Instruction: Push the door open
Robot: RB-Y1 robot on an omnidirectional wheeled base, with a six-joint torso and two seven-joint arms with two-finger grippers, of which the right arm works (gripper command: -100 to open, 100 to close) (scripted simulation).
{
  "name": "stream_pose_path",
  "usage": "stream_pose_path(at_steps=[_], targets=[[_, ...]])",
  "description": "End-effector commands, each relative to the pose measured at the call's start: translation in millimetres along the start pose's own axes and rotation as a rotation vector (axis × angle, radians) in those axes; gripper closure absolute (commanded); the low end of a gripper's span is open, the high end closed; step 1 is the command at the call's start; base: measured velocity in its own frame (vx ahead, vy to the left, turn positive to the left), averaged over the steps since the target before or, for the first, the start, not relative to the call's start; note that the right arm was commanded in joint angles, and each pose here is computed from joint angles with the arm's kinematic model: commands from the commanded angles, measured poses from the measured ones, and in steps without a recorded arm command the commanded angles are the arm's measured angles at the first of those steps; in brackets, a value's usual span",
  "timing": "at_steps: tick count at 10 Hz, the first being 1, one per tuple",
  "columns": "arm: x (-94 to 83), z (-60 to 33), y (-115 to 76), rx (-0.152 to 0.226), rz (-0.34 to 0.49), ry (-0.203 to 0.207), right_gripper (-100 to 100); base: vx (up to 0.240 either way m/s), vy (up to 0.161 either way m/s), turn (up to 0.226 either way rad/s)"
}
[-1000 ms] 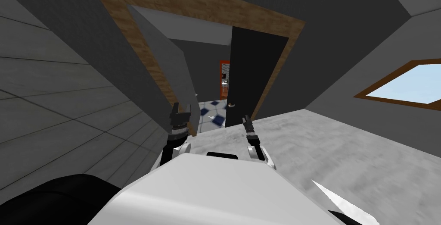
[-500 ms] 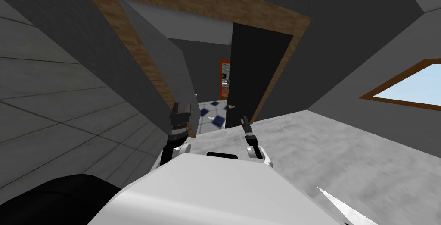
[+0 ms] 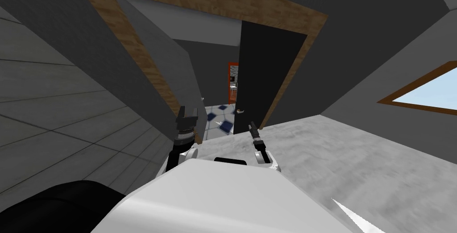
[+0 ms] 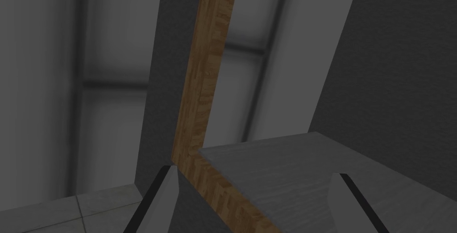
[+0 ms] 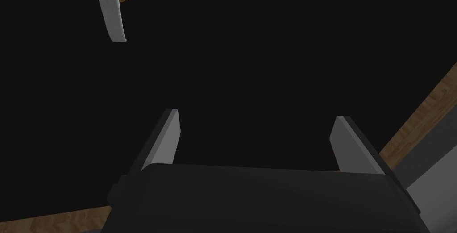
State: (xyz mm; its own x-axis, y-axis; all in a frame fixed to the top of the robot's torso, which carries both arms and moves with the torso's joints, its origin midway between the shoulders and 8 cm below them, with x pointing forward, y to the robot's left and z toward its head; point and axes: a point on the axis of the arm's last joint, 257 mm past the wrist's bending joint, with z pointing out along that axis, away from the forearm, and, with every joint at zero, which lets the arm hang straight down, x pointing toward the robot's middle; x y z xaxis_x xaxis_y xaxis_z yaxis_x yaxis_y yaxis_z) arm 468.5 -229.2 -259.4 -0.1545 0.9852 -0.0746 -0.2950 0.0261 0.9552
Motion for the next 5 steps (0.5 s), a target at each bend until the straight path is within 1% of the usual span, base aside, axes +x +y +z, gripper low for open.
stream_pose_path(at_steps=[1, 3, 5], targets=[[0.0, -1.0, -7.4, 0.015, 0.004, 0.003, -100, 0.055, -0.013, 0.008], [3.1, -2.3, -24.1, 0.047, 0.014, 0.015, -100, 0.064, -0.007, 0.014], [6.1, -4.0, -39.9, 0.078, 0.023, 0.026, -100, 0.093, -0.021, 0.016]])
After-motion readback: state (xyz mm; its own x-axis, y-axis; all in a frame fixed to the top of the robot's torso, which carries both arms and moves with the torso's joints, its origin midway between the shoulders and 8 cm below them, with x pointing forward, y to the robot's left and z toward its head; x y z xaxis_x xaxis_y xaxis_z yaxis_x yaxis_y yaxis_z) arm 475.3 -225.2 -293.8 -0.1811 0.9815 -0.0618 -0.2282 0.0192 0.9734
